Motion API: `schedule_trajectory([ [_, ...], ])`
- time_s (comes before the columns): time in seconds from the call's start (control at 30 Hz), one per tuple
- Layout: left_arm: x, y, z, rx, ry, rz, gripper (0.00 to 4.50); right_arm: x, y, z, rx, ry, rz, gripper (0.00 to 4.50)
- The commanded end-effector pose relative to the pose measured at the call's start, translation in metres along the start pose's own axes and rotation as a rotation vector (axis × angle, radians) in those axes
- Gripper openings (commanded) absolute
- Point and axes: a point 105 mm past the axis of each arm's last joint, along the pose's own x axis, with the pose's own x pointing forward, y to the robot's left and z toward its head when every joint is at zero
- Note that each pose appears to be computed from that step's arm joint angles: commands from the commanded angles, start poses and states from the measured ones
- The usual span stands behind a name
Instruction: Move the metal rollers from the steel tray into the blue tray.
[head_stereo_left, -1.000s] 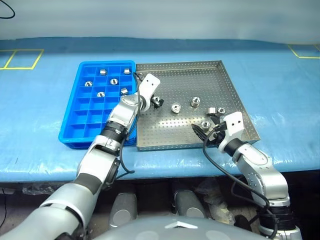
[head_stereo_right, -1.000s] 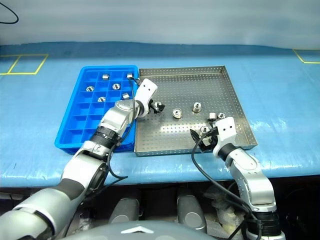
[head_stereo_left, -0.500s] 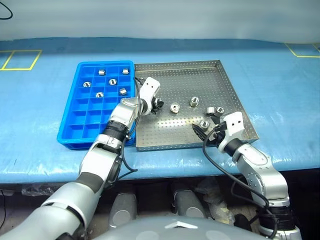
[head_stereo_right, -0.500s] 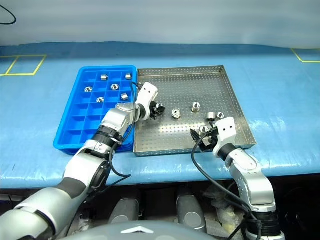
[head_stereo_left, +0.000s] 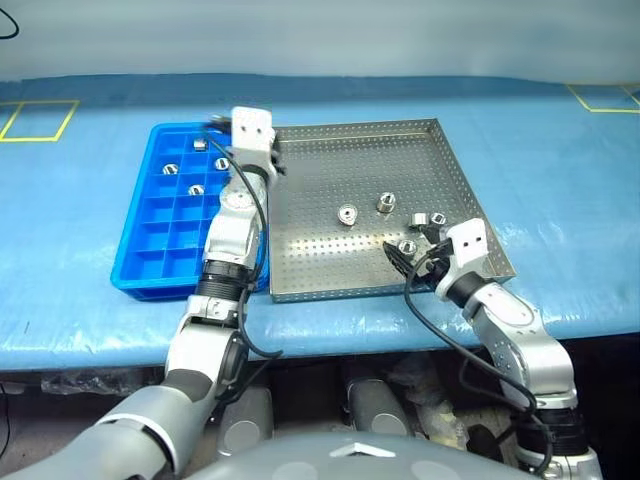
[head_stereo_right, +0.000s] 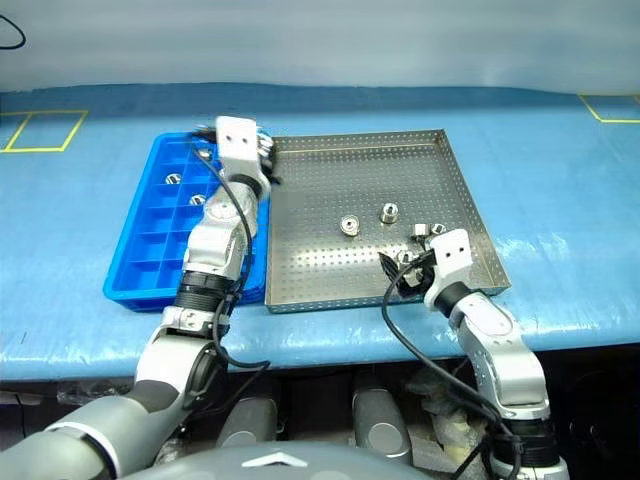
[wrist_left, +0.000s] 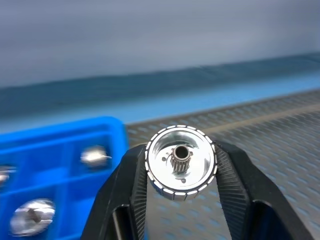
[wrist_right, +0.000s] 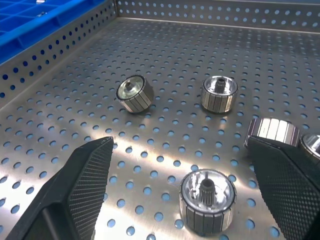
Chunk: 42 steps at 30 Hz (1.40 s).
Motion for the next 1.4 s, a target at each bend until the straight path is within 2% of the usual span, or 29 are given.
schedule_trajectory([
  [0.03, -0.005, 0.042, 0.019, 0.003, -0.096, 0.264, 1.68, 0.007, 0.007, 0.01, -0.012, -0.038, 0.04, 4.5],
  [0.2, -0.014, 0.068, 0.001, 0.02, -0.058, 0.348, 1.68, 0.013, 0.013, 0.011, -0.016, -0.035, 0.073, 4.5],
  [0.33, -0.025, 0.087, -0.023, 0.013, 0.026, 0.402, 1.68, 0.015, 0.014, 0.012, -0.021, -0.032, 0.089, 4.5],
  [0.63, -0.049, 0.102, -0.066, 0.015, 0.186, 0.439, 1.68, 0.019, 0.013, 0.016, -0.037, -0.029, 0.109, 4.5],
  [0.97, -0.037, 0.096, -0.057, 0.055, 0.148, 0.306, 1.68, 0.023, 0.018, 0.015, -0.04, -0.025, 0.13, 4.5],
  [1.23, -0.035, 0.098, -0.071, 0.055, 0.217, 0.299, 1.68, 0.02, 0.014, 0.014, -0.044, -0.027, 0.112, 4.5],
  [1.4, -0.035, 0.099, -0.069, 0.063, 0.212, 0.326, 3.29, 0.019, 0.013, 0.014, -0.046, -0.028, 0.103, 4.5],
])
